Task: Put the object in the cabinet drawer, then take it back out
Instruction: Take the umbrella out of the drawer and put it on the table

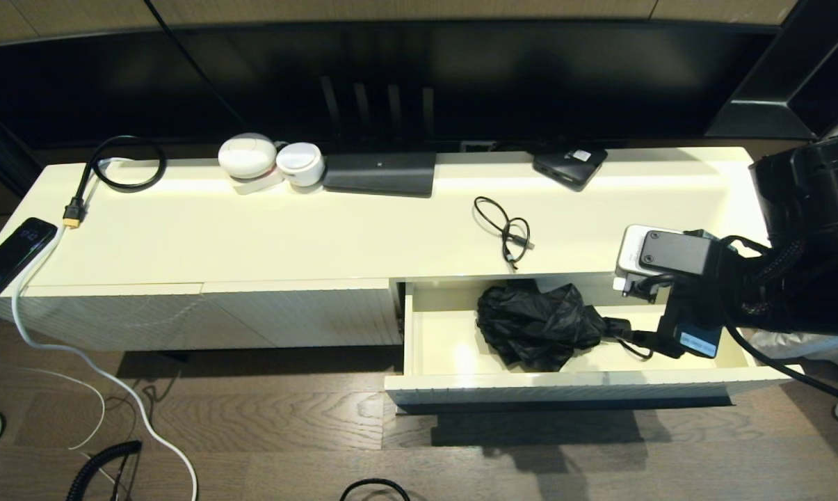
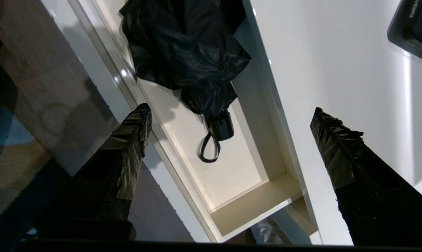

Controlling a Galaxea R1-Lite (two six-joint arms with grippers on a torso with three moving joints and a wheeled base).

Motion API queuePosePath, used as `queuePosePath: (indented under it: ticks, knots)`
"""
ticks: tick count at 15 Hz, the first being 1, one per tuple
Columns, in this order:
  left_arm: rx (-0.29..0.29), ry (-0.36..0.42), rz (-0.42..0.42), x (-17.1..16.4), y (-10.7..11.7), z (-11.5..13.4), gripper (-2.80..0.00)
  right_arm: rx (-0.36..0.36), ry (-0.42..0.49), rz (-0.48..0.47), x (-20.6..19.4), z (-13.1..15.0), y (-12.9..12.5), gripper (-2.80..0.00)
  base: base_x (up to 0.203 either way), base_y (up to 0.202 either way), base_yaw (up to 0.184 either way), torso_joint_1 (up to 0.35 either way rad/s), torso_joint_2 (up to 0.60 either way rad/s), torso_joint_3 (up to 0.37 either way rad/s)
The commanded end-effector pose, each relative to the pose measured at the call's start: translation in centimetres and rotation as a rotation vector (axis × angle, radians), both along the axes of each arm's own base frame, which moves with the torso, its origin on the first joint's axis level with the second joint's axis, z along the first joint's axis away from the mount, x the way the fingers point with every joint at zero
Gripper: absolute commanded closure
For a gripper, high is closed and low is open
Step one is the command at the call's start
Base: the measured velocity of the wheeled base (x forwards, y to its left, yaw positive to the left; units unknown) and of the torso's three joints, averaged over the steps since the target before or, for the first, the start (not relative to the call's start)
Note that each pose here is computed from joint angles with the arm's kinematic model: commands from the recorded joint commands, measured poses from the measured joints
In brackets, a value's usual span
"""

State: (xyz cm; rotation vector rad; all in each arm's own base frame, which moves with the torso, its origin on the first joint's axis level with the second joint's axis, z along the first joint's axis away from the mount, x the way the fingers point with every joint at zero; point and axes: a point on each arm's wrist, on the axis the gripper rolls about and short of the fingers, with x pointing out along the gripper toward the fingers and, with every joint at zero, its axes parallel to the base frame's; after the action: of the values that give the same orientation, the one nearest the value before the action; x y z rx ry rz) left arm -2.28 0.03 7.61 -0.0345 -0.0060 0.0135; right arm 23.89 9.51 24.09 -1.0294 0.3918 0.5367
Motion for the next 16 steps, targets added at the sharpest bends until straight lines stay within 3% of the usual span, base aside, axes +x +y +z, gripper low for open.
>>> queuePosePath:
  ticks: [1,3,6,11,16]
  knots:
    - [-0.001,0.001,0.002,0.0,0.0,0.0,0.00,-0.068,-0.008,0.020,0.2,-0.2,-1.0,-2.80,0.000,0.000,0.000,0.000,0.00,0.000]
    - [-0.001,0.000,0.002,0.0,0.0,0.0,0.00,-0.162,-0.006,0.084,0.9,-0.8,-1.9,-2.80,0.000,0.000,0.000,0.000,0.00,0.000]
    - [-0.001,0.000,0.001,0.0,0.0,0.0,0.00,-0.219,0.036,0.147,2.8,-2.4,-1.8,-2.80,0.000,0.000,0.000,0.000,0.00,0.000]
    - [-0.001,0.000,0.000,0.0,0.0,0.0,0.00,-0.205,0.125,0.220,5.3,-5.5,-0.7,-2.80,0.000,0.000,0.000,0.000,0.00,0.000]
    - [-0.001,0.001,0.002,0.0,0.0,0.0,0.00,-0.205,0.151,0.220,7.4,-6.5,-0.1,-2.80,0.000,0.000,0.000,0.000,0.00,0.000]
